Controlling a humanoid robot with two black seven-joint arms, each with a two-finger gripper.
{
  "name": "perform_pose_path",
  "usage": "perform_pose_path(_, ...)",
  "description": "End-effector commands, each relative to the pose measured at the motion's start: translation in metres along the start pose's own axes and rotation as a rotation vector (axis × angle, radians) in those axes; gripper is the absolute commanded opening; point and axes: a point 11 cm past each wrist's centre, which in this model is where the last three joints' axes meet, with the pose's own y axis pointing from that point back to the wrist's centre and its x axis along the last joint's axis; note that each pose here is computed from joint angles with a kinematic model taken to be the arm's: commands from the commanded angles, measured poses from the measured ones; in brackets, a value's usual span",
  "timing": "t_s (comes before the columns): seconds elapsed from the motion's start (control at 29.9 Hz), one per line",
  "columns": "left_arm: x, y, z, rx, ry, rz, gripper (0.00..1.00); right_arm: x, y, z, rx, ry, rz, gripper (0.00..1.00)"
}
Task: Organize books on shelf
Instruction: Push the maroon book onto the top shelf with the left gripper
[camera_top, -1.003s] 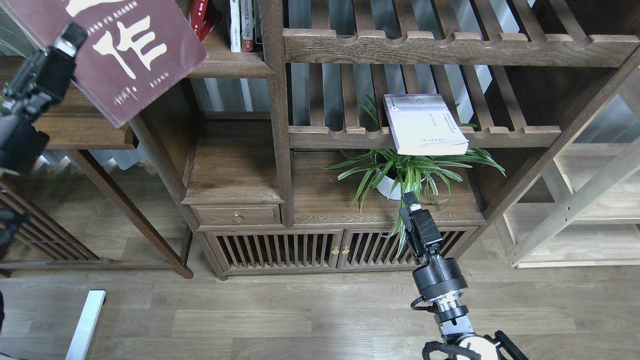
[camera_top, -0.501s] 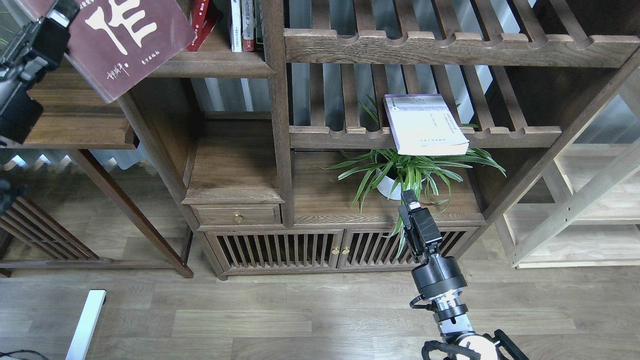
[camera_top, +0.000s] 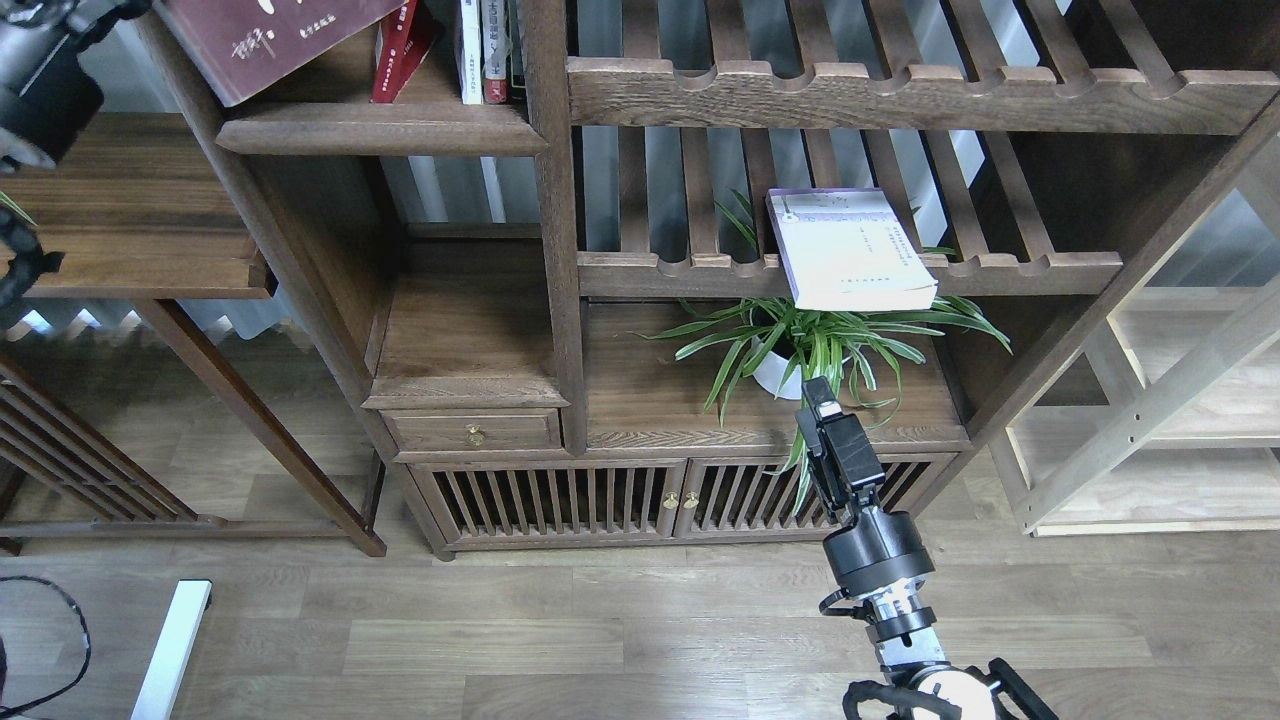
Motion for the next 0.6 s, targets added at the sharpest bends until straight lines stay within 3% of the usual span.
perform_pose_path(0.0, 0.003, -0.007, -0.004, 0.024, -0.013, 0.009, 0.0, 0.0, 0.0, 0.0, 0.002, -0.001, 0.0, 0.74)
perform_pose_path(0.57, -0.008, -0.048, -0.014, -0.009, -0.147, 0.047, 0.0, 0.001, 0.002, -0.001, 0.005, -0.001, 0.004, 0.74)
